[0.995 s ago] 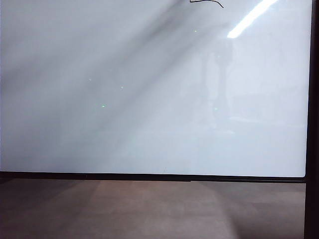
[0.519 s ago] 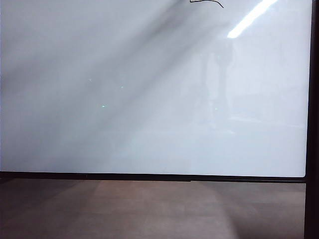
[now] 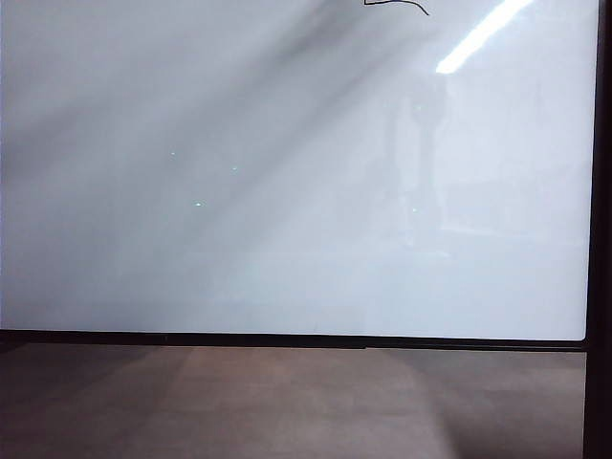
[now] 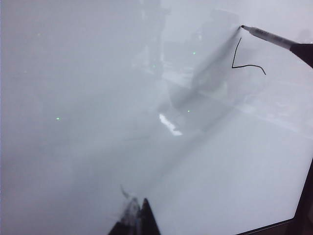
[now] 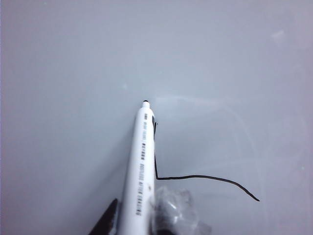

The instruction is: Reach to the right to find the marker pen, pick it up, and write the number 9 on the whiteboard.

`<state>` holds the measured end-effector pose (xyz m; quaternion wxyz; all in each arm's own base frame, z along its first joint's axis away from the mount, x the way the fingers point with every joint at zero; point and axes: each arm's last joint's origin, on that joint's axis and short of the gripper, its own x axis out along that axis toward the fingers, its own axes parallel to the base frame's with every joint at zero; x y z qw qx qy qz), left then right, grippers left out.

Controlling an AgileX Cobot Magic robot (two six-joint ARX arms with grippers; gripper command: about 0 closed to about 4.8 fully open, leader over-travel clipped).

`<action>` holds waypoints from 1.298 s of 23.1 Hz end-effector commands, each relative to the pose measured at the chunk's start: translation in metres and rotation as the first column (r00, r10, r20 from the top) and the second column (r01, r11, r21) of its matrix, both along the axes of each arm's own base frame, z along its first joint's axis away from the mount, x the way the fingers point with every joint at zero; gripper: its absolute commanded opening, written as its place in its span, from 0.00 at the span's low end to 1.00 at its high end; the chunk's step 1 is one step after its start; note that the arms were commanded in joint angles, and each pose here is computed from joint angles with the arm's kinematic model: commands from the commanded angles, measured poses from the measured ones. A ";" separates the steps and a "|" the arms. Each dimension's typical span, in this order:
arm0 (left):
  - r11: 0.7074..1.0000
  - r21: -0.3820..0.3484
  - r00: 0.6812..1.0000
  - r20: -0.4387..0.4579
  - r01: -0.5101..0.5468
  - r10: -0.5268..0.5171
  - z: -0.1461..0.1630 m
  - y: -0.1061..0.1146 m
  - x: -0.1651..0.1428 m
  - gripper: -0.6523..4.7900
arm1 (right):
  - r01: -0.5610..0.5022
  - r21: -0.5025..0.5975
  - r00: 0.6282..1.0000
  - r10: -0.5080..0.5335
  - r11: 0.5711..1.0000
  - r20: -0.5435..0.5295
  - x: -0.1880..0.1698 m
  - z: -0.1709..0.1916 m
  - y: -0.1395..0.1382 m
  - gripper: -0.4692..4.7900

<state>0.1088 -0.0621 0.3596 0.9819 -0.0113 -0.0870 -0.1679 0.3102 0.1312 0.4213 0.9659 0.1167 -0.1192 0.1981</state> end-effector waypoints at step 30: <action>1.000 -0.009 1.000 0.009 0.004 -0.004 0.002 0.000 -0.001 0.11 | 0.162 -0.019 0.986 -0.163 0.987 -0.029 -0.008 0.003 -0.036 0.08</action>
